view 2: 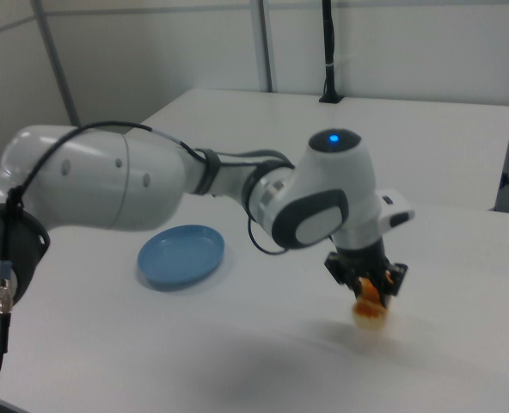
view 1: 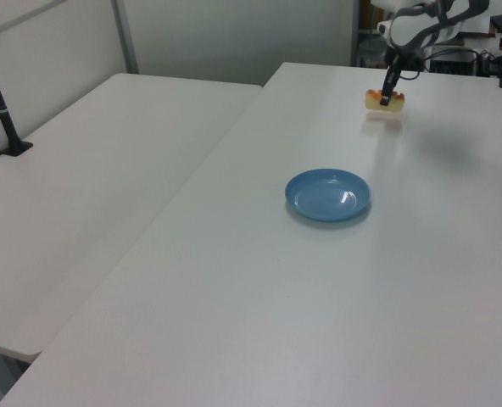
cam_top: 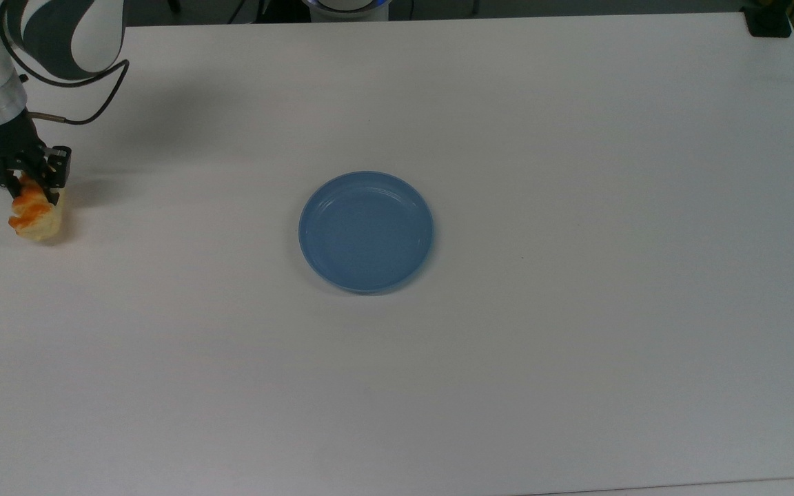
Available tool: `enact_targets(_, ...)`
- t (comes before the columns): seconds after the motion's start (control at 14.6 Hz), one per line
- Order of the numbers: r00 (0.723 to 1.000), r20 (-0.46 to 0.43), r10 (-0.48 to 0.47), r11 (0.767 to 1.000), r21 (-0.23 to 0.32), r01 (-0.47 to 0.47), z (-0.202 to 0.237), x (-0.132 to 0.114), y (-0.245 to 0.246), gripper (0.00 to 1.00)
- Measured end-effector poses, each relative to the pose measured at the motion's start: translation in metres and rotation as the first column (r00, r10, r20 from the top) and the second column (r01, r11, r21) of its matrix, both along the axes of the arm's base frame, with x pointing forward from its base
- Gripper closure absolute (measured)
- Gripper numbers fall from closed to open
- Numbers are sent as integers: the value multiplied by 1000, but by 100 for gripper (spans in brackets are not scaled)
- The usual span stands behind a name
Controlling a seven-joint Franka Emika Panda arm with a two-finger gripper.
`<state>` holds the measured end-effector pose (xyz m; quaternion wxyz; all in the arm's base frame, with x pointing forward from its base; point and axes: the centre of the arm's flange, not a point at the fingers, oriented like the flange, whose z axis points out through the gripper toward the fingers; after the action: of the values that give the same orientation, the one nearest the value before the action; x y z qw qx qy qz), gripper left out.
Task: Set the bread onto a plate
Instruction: 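Carry the held bread roll over the blue plate and lower it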
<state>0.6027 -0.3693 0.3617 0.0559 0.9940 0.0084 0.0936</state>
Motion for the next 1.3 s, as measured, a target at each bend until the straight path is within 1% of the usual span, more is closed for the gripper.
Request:
enact_targets(0.14,1000,3,-29,999,37,29,27,8,26,54)
enact_targets(0.41,995,-45,-85,989,118,90,95,16,106,54)
enact_targets(0.55,989,-87,-121,980,147,133,122,17,158,55)
enact_targets(0.68,977,-153,-150,971,165,175,137,16,212,55)
enact_targets(0.82,964,-211,-162,965,168,199,139,16,256,55)
enact_targets(0.96,956,-243,-165,964,166,209,131,19,293,55)
enact_targets(1.09,943,-294,-158,963,164,212,100,26,342,55)
enact_targets(1.3,942,-295,-161,963,162,215,72,38,372,54)
